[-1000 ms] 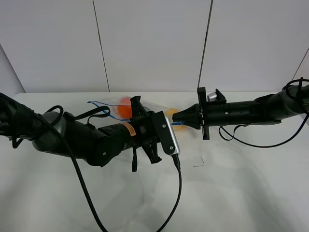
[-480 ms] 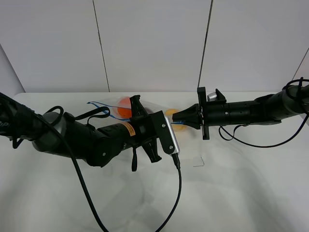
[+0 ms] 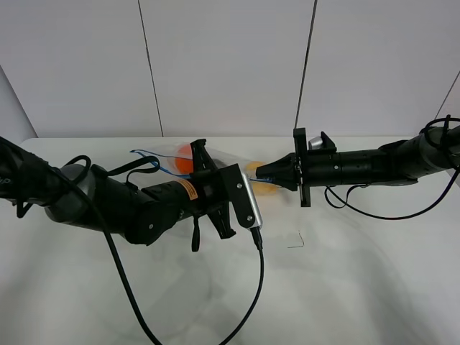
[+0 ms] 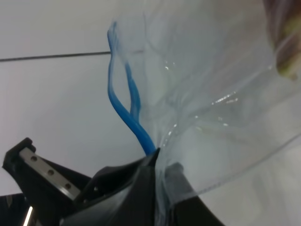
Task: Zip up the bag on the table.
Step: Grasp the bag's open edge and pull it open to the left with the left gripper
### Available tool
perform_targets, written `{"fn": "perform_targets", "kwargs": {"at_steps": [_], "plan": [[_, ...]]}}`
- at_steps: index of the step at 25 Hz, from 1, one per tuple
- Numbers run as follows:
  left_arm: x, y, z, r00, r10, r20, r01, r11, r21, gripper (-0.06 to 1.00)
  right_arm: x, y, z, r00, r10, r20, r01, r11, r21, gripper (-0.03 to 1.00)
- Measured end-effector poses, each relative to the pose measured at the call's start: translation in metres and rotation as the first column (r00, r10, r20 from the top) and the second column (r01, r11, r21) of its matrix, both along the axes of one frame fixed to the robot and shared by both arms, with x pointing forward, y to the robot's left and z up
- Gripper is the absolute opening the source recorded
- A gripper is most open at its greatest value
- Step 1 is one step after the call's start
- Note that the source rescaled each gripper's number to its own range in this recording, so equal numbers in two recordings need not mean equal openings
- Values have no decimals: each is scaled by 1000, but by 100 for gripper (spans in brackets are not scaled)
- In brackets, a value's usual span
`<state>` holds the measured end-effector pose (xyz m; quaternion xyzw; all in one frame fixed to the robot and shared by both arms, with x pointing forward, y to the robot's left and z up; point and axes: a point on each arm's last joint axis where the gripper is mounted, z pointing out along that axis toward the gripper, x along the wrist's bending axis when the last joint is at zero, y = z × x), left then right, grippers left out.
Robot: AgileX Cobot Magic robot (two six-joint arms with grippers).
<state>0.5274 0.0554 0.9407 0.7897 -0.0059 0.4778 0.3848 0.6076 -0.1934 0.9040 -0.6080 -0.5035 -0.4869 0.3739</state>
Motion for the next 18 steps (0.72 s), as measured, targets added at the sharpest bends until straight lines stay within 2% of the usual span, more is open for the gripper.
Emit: {"fn": "perform_targets", "kwargs": {"at_steps": [4,13,18], "plan": [[13,18,1,999,51,1,-51,999,10,0,2,0,1,1000,-11,2,11,1000,3,0],[29,52,27,989,135,53,-137,990,35,0,2,0,4,1000,-12,9,11,1000,21,0],[42,76,28,978,197,65,-201,978,57,0,2,0,4,1000,-14,8,14,1000,22,0]]}}
